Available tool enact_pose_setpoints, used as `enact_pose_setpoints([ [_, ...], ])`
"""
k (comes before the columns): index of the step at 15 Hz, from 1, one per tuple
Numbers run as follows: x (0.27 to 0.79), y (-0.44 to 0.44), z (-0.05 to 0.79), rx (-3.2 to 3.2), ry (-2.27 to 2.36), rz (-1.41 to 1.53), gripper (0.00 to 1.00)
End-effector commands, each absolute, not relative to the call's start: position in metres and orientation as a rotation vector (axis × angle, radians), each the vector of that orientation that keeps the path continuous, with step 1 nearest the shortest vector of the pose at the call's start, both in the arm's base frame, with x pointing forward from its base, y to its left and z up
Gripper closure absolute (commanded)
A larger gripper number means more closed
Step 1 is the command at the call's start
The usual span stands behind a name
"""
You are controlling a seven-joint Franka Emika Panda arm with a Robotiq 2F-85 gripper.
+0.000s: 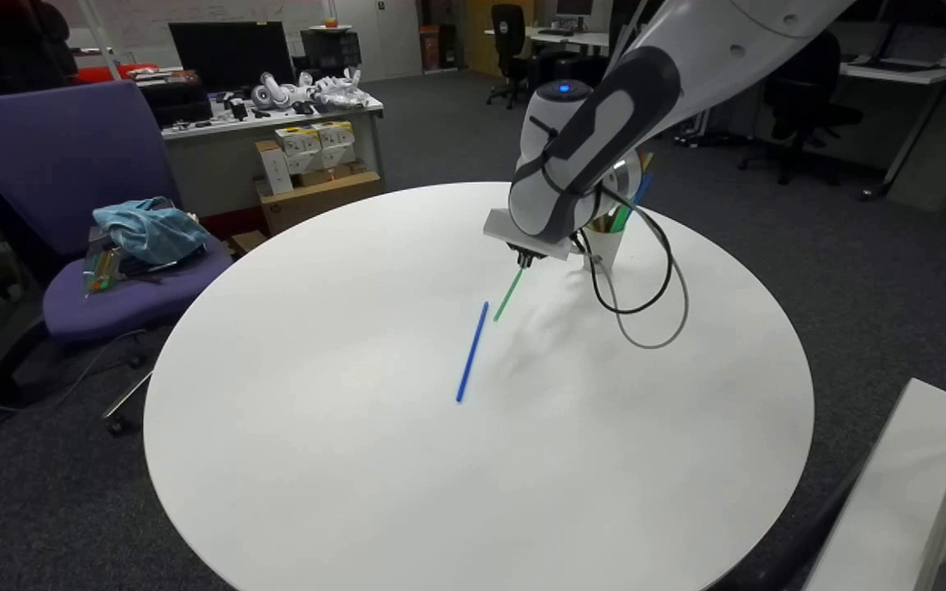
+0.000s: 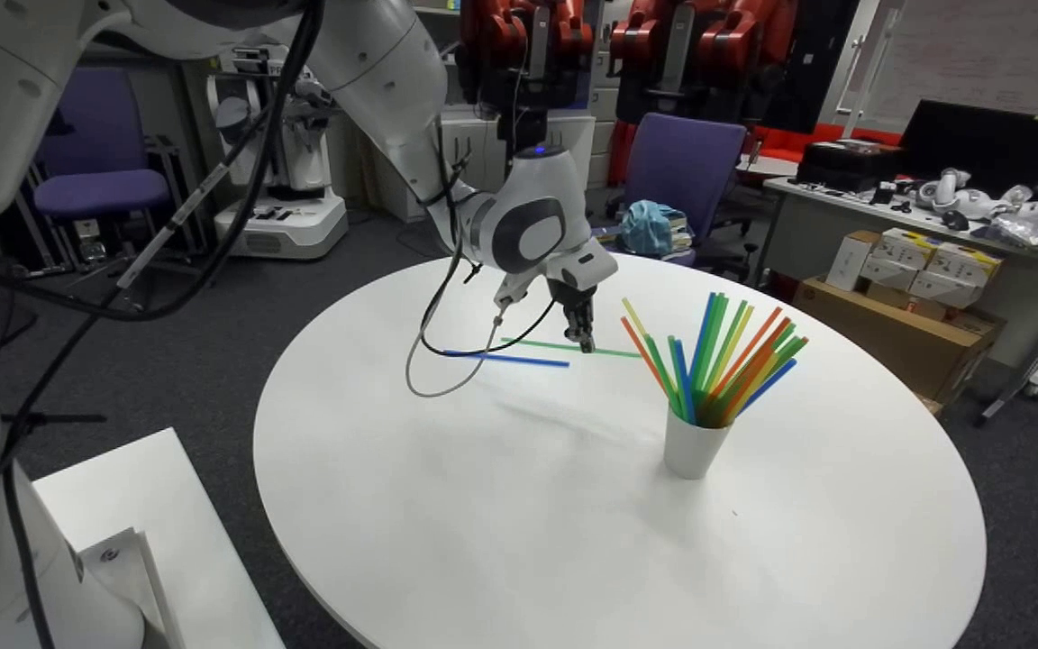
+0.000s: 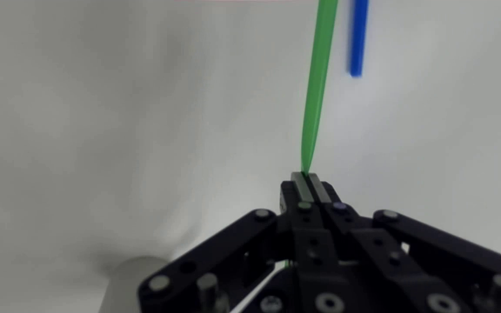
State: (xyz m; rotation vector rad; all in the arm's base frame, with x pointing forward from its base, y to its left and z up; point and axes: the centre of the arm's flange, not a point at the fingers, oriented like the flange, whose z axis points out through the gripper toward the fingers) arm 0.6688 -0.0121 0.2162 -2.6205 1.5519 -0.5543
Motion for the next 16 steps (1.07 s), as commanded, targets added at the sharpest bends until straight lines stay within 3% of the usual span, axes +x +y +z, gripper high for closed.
enact_pose_setpoints([
  [1, 0.677, -0.03, 0.285, -2.497, 1.59, -0.715, 1.0],
  [16, 0.664, -0.065, 0.431, -2.185, 1.39, -1.779, 1.0],
])
